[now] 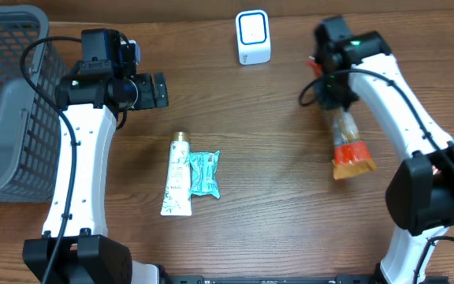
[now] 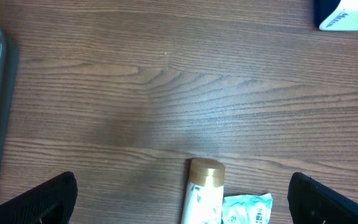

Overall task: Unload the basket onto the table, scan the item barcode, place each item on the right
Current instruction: 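Carry the spaghetti pack right and lower it onto the table, then open the right gripper and lift it off the spaghetti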

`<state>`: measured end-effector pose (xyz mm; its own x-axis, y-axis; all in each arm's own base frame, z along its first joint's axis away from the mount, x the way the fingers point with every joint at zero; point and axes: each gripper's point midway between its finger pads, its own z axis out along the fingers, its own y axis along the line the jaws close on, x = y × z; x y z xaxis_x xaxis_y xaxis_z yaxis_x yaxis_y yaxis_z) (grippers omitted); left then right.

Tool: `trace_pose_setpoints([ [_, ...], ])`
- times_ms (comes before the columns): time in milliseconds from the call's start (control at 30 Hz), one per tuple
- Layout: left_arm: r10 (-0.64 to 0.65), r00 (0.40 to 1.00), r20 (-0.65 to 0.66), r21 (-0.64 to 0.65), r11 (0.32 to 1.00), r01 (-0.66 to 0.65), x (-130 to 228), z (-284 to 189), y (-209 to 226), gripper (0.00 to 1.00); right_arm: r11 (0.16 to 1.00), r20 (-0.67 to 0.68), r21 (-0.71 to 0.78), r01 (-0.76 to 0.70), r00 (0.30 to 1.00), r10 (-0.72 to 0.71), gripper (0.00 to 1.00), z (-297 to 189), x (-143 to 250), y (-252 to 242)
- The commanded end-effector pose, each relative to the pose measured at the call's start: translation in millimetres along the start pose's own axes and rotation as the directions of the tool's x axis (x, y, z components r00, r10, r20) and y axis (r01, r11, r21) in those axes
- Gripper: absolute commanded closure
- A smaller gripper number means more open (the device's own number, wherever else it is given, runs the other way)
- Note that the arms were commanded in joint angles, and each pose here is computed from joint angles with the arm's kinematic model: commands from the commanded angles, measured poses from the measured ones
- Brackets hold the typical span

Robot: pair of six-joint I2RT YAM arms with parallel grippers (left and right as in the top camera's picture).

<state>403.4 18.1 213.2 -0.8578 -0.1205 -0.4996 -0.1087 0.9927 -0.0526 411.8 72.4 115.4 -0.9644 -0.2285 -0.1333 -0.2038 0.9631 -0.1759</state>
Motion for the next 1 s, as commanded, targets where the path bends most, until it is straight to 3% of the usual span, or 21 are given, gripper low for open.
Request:
trace_pose_setpoints([
  [0,-0.002,1.000,0.020,0.003,1.000,0.002,-5,-4,-5,0.00,0.994,-0.036,-0.012,-0.106,0.994,0.105,0.96,17,15,-19],
  [200,-0.002,1.000,0.020,0.003,1.000,0.002,-5,-4,-5,0.00,0.984,-0.100,0.004,-0.180,0.979,0.179,0.96,48,39,-46],
  [233,-0.002,1.000,0.020,0.003,1.000,0.002,-5,-4,-5,0.00,0.983,-0.105,0.006,-0.186,0.977,0.186,0.92,49,41,-49],
  [300,-0.002,1.000,0.020,0.003,1.000,0.002,-5,-4,-5,0.00,0.980,-0.110,0.008,-0.198,0.974,0.197,0.65,51,43,-53],
  [367,-0.002,1.000,0.020,0.003,1.000,0.002,-5,-4,-5,0.00,0.978,-0.106,0.009,-0.208,0.972,0.207,0.12,51,43,-57],
  [433,-0.002,1.000,0.020,0.003,1.000,0.002,-5,-4,-5,0.00,0.977,-0.099,0.010,-0.214,0.972,0.213,0.00,52,41,-59],
  [700,-0.002,1.000,0.020,0.003,1.000,0.002,-5,-4,-5,0.00,0.972,-0.068,-0.030,-0.233,0.971,0.230,0.00,52,32,-54],
  [800,-0.002,1.000,0.020,0.003,1.000,0.002,-5,-4,-5,0.00,0.939,-0.054,-0.251,-0.237,0.972,0.231,0.00,47,18,-18],
  [967,-0.002,1.000,0.020,0.003,1.000,0.002,-5,-4,-5,0.00,0.784,-0.055,-0.584,-0.209,0.974,0.218,0.00,20,3,38],
])
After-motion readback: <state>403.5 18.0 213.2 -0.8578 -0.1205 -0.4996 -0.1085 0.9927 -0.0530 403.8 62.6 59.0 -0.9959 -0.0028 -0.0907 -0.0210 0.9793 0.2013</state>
